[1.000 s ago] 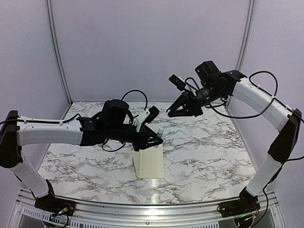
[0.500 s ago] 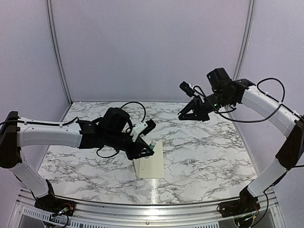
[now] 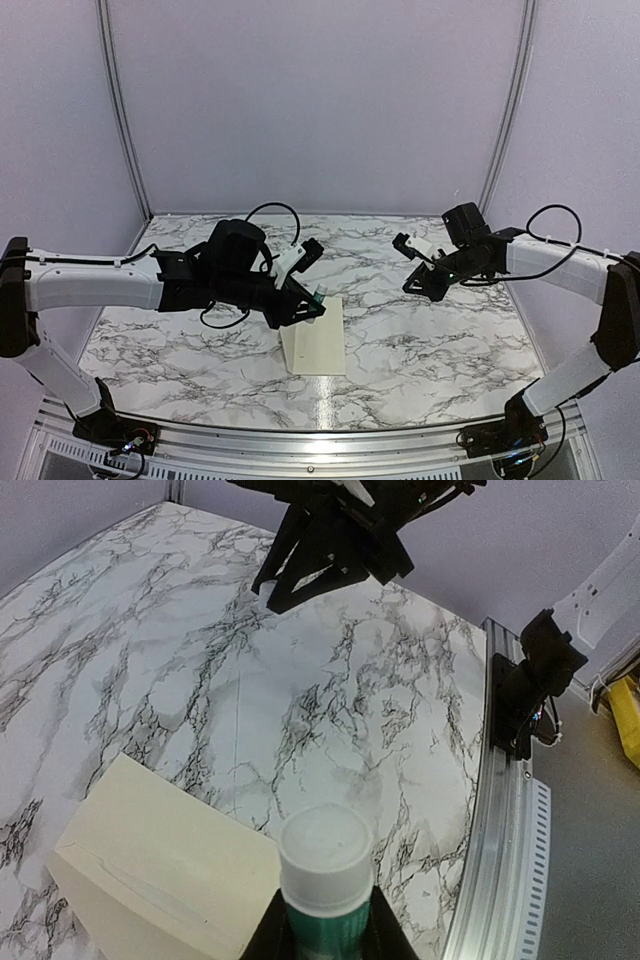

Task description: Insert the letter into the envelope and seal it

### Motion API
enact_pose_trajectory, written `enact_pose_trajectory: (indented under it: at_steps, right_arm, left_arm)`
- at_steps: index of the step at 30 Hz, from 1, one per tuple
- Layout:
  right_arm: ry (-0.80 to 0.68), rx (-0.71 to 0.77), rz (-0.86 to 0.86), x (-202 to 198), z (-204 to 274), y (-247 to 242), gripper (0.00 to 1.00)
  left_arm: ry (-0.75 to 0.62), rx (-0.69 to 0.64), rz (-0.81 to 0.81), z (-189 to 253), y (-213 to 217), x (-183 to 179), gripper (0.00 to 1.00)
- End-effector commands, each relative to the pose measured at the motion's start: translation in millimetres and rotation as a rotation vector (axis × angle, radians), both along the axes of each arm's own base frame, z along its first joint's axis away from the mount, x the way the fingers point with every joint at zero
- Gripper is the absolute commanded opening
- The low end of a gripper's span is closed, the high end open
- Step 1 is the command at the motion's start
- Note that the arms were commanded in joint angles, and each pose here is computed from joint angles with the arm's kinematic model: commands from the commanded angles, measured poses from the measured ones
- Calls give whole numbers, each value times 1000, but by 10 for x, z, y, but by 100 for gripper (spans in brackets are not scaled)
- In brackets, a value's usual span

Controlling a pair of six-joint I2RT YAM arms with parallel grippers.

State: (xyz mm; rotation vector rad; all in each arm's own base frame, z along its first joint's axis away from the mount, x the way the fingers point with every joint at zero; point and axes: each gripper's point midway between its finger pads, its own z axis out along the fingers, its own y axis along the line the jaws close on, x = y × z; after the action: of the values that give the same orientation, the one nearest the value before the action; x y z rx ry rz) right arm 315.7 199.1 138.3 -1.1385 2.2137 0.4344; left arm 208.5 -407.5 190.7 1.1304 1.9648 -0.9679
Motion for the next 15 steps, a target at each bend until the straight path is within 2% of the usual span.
enact_pose_trajectory:
  at_steps: [1, 15]
  right_arm:
    - [-106, -2, -140, 360, -23, -248, 6]
    - [7, 13, -238, 501, -583, -651, 10]
  left_arm:
    - [-29, -84, 19, 239, -114, 98, 0]
    - [-33, -100, 22, 261, -117, 100, 0]
